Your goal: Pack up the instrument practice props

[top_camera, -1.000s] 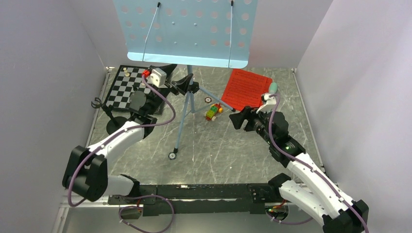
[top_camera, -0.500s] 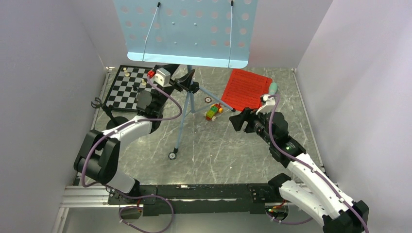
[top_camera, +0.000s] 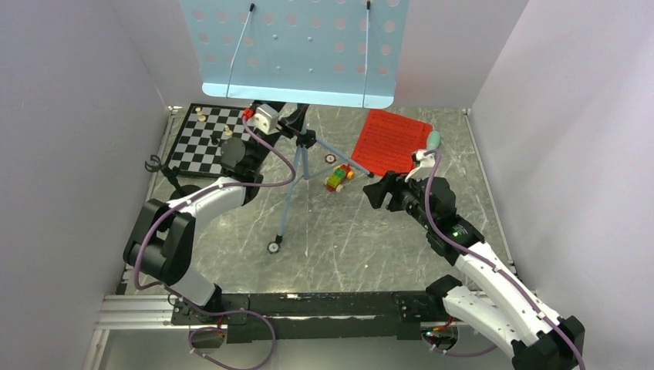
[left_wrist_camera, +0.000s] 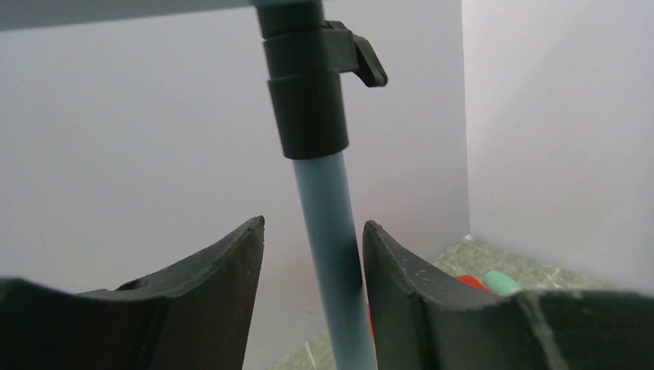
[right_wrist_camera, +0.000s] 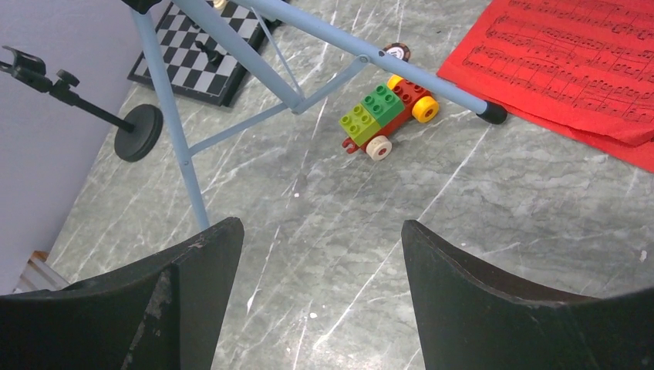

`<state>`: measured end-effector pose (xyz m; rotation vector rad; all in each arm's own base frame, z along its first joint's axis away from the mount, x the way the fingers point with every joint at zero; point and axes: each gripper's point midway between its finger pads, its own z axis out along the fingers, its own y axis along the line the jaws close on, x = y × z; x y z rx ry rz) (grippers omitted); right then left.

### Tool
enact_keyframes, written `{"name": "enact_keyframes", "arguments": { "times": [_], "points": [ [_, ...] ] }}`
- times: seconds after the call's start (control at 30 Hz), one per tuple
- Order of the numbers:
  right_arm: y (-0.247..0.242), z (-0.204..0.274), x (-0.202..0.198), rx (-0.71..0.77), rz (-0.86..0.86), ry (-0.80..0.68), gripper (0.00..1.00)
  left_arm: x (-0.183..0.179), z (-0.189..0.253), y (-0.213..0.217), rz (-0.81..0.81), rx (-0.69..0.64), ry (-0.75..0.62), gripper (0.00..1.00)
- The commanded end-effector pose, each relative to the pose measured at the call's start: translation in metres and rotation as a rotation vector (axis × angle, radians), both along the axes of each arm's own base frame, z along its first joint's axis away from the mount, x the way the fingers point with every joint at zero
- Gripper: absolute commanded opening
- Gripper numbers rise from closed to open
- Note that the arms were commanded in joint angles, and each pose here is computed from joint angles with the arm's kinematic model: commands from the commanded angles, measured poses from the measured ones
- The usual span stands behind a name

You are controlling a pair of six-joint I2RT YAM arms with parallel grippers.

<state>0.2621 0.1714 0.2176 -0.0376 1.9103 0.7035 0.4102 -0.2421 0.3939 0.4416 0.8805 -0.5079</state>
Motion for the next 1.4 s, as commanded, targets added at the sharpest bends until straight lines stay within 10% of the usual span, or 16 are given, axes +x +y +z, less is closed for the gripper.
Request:
{"name": "enact_keyframes", "arguments": {
  "times": [0.0, 0.2, 0.6, 0.97, 1.37],
  "points": [
    [0.003, 0.009, 0.001, 0.017, 0.005, -0.010, 0.80, -0.007, 0.016, -0.010, 0.004, 0.052, -0.091, 0.53],
    [0.004, 0.010, 0.001, 0.020, 0.006, -0.009, 0.80, -0.010, 0.019, -0.010, 0.006, 0.052, -0.106, 0.37],
    [0.005, 0.010, 0.001, 0.026, 0.007, -0.002, 0.80, -0.014, 0.030, -0.015, -0.013, 0.049, -0.125, 0.45],
    [0.003, 0.015, -0.001, 0.033, 0.006, -0.013, 0.80, -0.017, 0.030, -0.018, -0.016, 0.062, -0.101, 0.00],
    [0.001, 0.019, -0.002, 0.040, -0.004, -0.027, 0.80, -0.051, 0.093, -0.008, -0.063, -0.034, -0.182, 0.00]
  ]
}}
